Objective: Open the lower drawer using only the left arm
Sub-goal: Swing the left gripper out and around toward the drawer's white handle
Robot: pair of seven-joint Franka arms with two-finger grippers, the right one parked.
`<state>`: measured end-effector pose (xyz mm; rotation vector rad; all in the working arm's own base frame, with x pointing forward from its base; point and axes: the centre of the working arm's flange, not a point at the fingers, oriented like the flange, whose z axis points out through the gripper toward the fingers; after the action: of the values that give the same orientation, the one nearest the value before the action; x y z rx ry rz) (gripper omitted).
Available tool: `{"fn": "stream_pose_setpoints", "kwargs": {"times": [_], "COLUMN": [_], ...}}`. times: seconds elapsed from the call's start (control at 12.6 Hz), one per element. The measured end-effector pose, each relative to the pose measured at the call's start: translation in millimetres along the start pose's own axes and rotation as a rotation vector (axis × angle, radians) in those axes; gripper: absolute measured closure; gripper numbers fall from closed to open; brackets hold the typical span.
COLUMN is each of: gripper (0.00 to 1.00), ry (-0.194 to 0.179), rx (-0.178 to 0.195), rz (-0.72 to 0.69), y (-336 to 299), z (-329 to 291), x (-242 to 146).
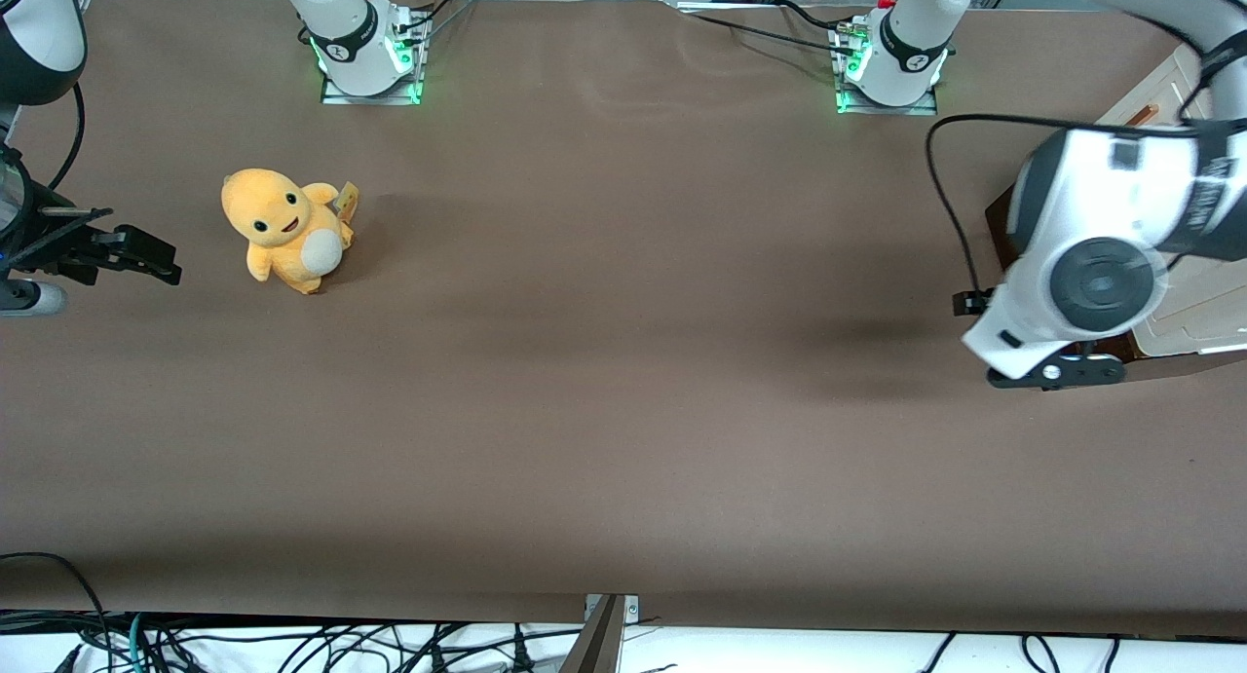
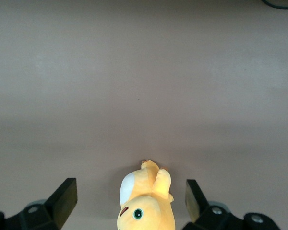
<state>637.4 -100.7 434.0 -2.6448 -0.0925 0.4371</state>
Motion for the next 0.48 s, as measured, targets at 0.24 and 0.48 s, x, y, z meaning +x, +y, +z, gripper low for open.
{"fn": "stream_pose_setpoints", "kwargs": {"times": [0.24, 0.48], "gripper": [0.00, 0.00], "ry": [-0.012, -0.016], "rx": [0.138, 0.291], "rz": [-0.070, -0.132], "y": [43.4, 79.5], "z": [15.1, 38.6], "x": [0.1, 3.1]}}
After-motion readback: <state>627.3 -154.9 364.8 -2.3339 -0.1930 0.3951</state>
